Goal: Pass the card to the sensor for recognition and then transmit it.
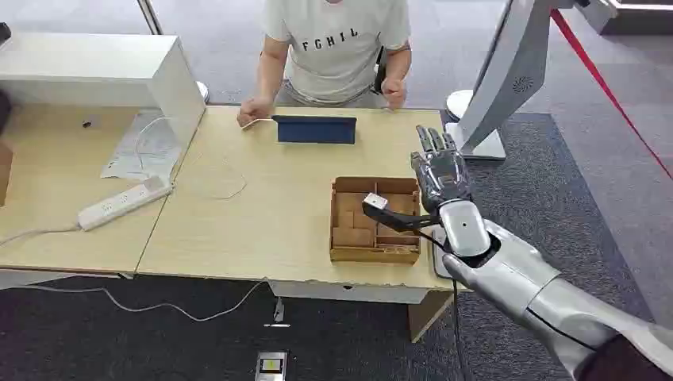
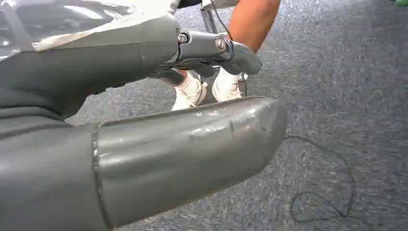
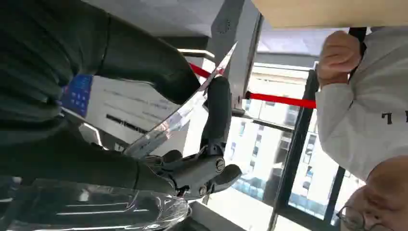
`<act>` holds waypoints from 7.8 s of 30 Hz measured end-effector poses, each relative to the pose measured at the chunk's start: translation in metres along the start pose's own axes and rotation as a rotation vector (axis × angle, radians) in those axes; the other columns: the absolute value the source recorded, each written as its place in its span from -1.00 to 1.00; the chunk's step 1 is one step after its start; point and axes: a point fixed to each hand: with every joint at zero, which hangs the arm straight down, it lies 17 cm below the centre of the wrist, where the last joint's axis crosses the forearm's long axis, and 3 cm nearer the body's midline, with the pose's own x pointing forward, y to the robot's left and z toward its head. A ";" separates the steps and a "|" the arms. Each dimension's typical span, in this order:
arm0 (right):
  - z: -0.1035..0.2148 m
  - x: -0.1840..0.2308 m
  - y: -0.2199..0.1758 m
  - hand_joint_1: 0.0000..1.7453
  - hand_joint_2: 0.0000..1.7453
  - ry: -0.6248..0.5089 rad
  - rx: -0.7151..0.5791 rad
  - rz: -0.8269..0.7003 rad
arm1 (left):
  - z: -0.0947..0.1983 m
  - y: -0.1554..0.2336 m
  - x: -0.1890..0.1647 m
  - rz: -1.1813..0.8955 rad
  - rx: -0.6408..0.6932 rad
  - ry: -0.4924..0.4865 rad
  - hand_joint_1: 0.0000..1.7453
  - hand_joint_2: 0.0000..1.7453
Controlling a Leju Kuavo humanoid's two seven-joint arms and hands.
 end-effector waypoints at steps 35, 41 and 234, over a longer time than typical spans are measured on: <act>0.111 -0.125 0.102 1.00 1.00 0.275 0.152 -0.130 | -0.001 0.024 0.010 0.243 0.153 -0.014 -1.00 -1.00; 0.116 -0.105 0.090 1.00 1.00 0.206 0.124 -0.146 | -0.001 0.021 0.019 0.215 0.132 -0.050 -1.00 -1.00; 0.114 -0.161 0.052 -1.00 -1.00 0.279 0.068 -0.217 | 0.017 -0.031 0.127 0.736 -0.184 -0.230 -1.00 -1.00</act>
